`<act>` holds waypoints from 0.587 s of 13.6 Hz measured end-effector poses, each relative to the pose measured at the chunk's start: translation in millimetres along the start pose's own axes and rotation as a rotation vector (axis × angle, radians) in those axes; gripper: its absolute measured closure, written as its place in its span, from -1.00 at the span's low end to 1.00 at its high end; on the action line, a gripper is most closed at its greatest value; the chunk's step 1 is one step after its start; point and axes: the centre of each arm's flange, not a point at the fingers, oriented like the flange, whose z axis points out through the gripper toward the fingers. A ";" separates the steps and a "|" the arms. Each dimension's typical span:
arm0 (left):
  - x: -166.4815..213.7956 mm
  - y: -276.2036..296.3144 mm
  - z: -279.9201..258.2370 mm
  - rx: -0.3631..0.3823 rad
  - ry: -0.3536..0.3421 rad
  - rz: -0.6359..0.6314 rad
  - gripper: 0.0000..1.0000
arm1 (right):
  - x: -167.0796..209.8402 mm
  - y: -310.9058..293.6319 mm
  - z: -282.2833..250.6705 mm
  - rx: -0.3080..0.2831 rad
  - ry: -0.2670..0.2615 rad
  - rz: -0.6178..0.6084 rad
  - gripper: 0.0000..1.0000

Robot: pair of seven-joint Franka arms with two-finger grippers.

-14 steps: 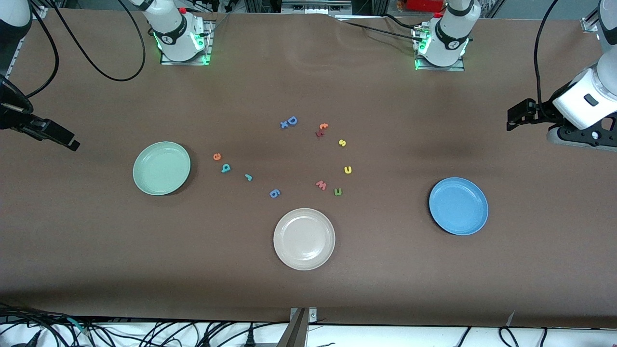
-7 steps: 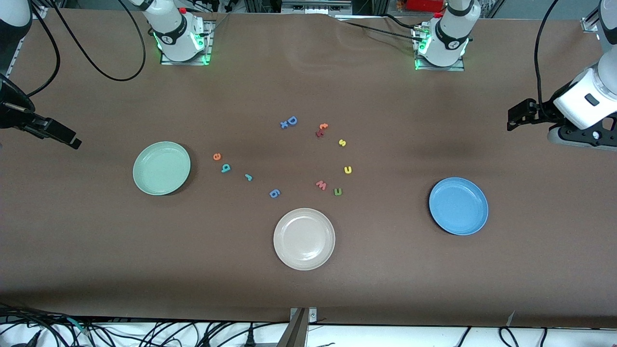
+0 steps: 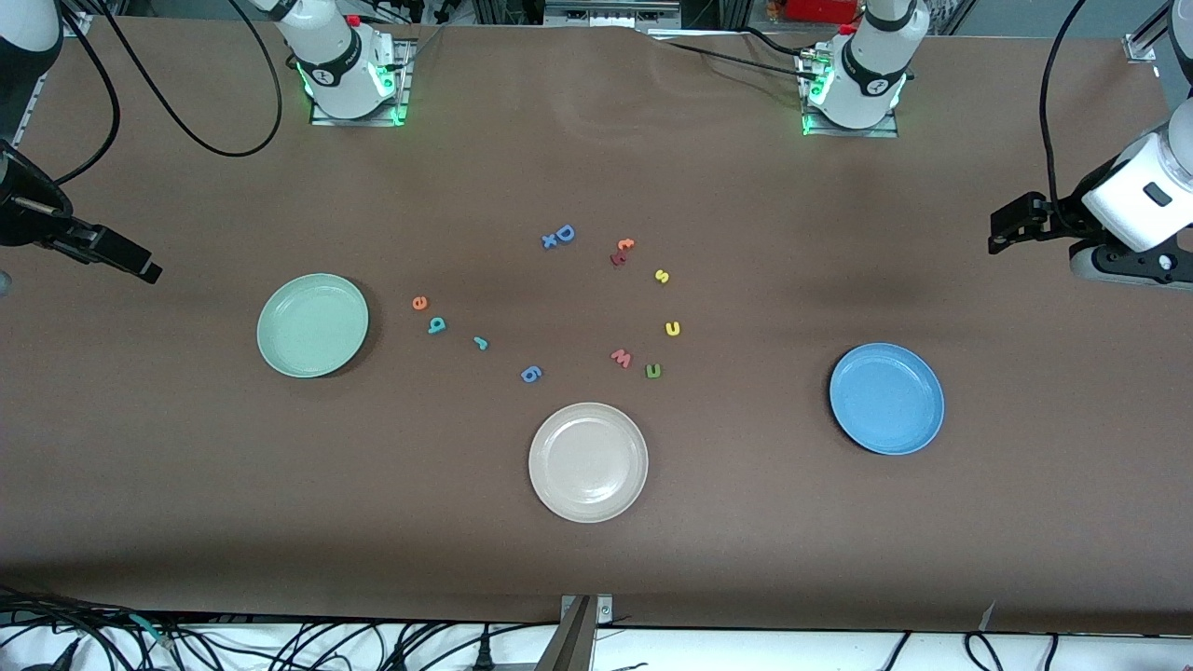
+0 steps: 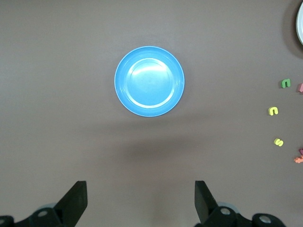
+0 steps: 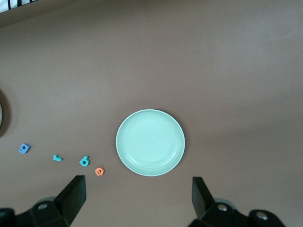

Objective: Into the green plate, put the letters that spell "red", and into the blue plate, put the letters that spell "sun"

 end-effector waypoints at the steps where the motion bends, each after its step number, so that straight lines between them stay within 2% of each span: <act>1: 0.0 0.4 0.0 0.000 0.000 -0.015 -1.00 | 0.0 0.0 0.0 0.000 0.000 0.000 -0.99; 8: 0.5 9.1 0.1 0.001 -0.001 -0.049 -1.00 | 0.0 0.0 0.0 0.000 0.000 0.000 -0.99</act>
